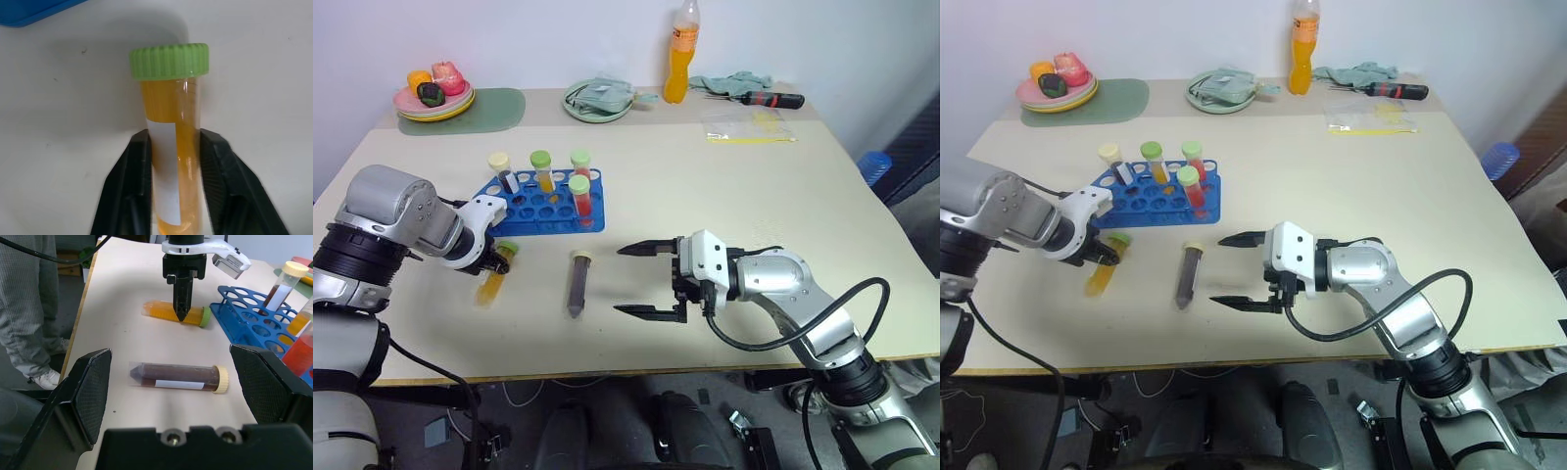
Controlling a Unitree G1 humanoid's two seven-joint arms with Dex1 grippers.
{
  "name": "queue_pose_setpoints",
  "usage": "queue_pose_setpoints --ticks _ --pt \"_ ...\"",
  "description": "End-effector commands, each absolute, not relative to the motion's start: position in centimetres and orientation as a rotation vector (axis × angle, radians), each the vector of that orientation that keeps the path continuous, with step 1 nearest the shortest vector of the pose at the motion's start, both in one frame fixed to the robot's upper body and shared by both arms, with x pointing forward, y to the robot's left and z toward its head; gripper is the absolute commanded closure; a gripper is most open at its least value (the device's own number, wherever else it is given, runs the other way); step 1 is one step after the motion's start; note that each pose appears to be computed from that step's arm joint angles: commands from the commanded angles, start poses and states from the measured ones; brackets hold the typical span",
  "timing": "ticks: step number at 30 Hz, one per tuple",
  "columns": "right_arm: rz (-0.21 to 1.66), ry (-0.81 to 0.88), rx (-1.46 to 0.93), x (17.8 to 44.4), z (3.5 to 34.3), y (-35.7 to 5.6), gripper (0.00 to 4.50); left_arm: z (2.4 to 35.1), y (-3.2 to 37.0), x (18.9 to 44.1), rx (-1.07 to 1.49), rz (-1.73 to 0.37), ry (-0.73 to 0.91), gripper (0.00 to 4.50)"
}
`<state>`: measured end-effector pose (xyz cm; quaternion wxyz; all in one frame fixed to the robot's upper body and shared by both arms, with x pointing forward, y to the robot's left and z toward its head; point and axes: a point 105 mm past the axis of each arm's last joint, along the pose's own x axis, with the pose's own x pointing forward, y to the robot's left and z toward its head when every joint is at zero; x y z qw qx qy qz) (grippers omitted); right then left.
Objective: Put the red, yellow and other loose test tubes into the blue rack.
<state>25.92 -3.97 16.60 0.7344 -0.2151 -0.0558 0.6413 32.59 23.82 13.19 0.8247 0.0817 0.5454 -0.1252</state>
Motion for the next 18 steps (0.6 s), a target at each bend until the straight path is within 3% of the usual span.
queue_pose_setpoints --ticks 1,3,6,10,14,16,18 --pt "1.411 -0.192 -0.487 25.5 18.1 -3.5 0.20 14.9 24.4 31.6 0.198 -0.307 1.118 3.60" --pt "1.403 -0.195 -0.483 25.6 18.3 -3.6 0.20 15.7 25.3 30.9 0.212 -0.307 1.097 3.60" --pt "1.377 -0.195 -0.464 25.8 18.5 -4.0 0.20 18.7 26.7 30.6 0.218 -0.373 0.863 3.60" --pt "1.317 -0.208 -0.398 26.6 19.0 -4.1 0.20 23.6 25.4 30.7 0.354 -0.471 0.290 3.60" --pt "1.135 -0.224 -0.277 29.8 19.3 -3.5 0.20 23.9 24.6 31.2 0.376 -0.314 -0.018 3.60" --pt "1.135 -0.220 -0.238 29.8 18.9 -2.5 0.20 24.5 24.4 33.0 0.314 -0.094 -0.221 3.60" --pt "1.154 -0.222 -0.228 29.4 18.7 -1.7 0.20 24.1 23.1 34.1 0.261 -0.004 -0.328 3.60"
